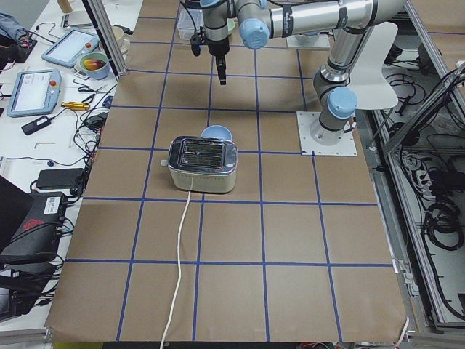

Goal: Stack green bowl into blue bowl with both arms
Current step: 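Grasp the blue bowl rim with the left gripper while the right grasps the green bowl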

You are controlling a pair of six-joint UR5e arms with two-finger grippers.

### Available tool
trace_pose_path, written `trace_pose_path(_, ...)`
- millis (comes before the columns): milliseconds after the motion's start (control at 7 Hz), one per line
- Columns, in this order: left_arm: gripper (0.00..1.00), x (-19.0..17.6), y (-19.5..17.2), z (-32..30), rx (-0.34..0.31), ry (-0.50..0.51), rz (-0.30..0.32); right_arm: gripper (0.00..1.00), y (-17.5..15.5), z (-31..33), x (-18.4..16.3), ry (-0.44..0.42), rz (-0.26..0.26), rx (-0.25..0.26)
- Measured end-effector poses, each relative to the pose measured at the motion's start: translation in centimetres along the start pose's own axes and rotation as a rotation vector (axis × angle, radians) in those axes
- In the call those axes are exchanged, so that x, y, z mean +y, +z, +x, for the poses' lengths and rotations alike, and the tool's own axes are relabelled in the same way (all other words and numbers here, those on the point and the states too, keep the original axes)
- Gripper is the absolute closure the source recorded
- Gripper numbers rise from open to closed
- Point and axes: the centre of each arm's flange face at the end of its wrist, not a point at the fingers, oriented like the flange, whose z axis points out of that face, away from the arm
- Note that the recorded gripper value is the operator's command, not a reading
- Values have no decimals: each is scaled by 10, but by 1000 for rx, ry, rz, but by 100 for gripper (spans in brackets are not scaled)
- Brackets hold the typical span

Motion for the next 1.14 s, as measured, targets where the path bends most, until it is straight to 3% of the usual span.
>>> trace_pose_path(286, 0, -4, 94, -28, -13, 20, 24, 0, 70, 34, -29, -53, -13, -13)
trace_pose_path(571, 1, -10, 140, -43, -36, 29, -14, 0, 136, 42, -36, -103, -55, -27)
trace_pose_path(714, 10, -17, 156, -45, -41, 30, -18, 0, 162, 44, -39, -109, -72, -31)
trace_pose_path(857, 66, -25, 171, -46, -43, 33, -18, 0, 182, 44, -40, -116, -93, -40)
trace_pose_path(1000, 89, -31, 182, -47, -56, 46, -12, 11, 199, 44, -39, -124, -115, -50)
trace_pose_path(1143, 94, -33, 185, -48, -74, 65, -5, 43, 214, 43, -38, -130, -127, -56)
